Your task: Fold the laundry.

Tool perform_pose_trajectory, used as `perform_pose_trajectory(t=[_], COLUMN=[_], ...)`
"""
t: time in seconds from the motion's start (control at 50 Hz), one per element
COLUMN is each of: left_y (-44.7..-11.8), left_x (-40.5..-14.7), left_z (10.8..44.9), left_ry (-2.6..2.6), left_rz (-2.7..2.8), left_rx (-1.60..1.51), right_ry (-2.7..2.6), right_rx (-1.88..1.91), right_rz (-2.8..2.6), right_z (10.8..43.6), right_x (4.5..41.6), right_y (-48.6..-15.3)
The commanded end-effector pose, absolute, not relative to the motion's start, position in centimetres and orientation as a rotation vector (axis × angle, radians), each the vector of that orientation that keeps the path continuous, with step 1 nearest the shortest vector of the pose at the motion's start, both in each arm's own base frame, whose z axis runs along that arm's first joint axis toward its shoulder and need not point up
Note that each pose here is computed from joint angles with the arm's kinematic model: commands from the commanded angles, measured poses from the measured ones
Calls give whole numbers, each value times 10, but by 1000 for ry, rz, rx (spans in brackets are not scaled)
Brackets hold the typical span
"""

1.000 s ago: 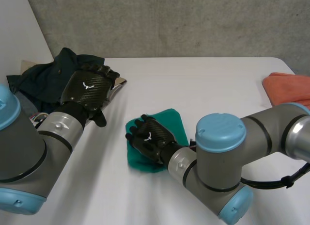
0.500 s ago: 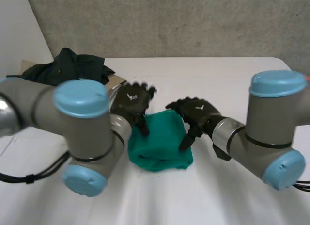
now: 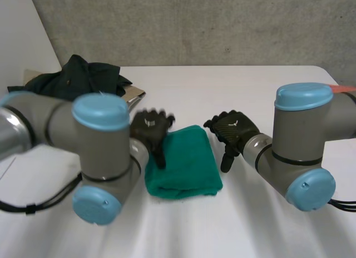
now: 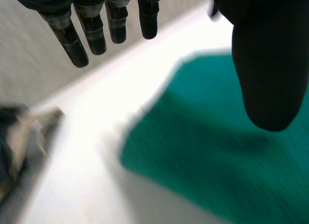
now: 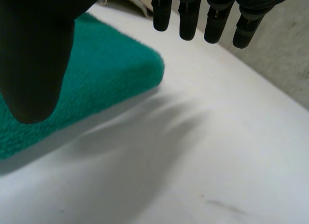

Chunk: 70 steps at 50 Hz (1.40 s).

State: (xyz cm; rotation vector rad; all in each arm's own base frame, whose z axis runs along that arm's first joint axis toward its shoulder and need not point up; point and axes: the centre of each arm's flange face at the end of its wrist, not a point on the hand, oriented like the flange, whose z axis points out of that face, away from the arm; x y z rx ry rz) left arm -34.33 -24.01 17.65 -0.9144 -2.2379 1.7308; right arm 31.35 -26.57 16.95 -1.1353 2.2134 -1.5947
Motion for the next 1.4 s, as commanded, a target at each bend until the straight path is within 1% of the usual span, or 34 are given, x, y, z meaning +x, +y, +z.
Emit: perform_pose_trajectory(t=[0.02, 0.04, 0.06, 0.1, 0.14, 0.22, 0.36, 0.5, 0.84, 0.92, 1.0, 1.02, 1.08, 1.1, 1.14, 1.16, 1.22, 1.24, 1.3, 1.32, 1.38, 1.4], left_y=[-260, -259, -257, -252, -245, -236, -223, -221, -221, -222, -224, -224, -226, -228, -230, -231, -233, -234, -234, -234, -233, -232], left_x=[-342, -343, -347, -352, -357, -360, -363, -366, -366, -365, -363, -363, -363, -363, -361, -360, -358, -357, -357, -357, -357, -357], left_z=[261, 266, 279, 287, 290, 293, 282, 274, 273, 274, 280, 281, 287, 293, 299, 301, 310, 310, 313, 313, 311, 311], left_ry=[-1942, -1906, -1818, -1752, -1688, -1636, -1615, -1628, -1631, -1632, -1624, -1619, -1602, -1583, -1571, -1568, -1559, -1561, -1560, -1561, -1565, -1564], left_rz=[1954, 1956, 1955, 1935, 1874, 1771, 1618, 1595, 1592, 1595, 1617, 1624, 1653, 1679, 1712, 1723, 1777, 1787, 1812, 1811, 1807, 1804], left_rx=[-923, -942, -976, -1009, -1067, -1135, -1207, -1217, -1214, -1212, -1205, -1204, -1195, -1189, -1176, -1173, -1148, -1143, -1131, -1133, -1134, -1136], right_ry=[2074, 2060, 2043, 2036, 2025, 1990, 1929, 1902, 1837, 1806, 1747, 1723, 1685, 1662, 1635, 1605, 1565, 1546, 1520, 1488, 1479, 1476], right_rx=[-1179, -1196, -1229, -1259, -1285, -1294, -1311, -1373, -1375, -1366, -1316, -1274, -1190, -1150, -1103, -1051, -981, -928, -844, -791, -733, -702], right_rz=[-1693, -1689, -1675, -1654, -1636, -1647, -1716, -1769, -1797, -1829, -1937, -2002, -2117, -2192, -2275, -2364, -2485, -2557, -2635, -2673, -2693, -2711], right_z=[182, 180, 174, 165, 154, 139, 115, 104, 103, 110, 134, 149, 177, 192, 209, 225, 248, 261, 278, 289, 293, 292], right_x=[322, 323, 324, 324, 324, 325, 333, 339, 354, 358, 363, 362, 356, 350, 342, 333, 316, 301, 275, 254, 222, 197], right_y=[-231, -224, -213, -204, -193, -183, -190, -202, -218, -223, -241, -254, -280, -296, -315, -334, -361, -379, -406, -424, -449, -467])
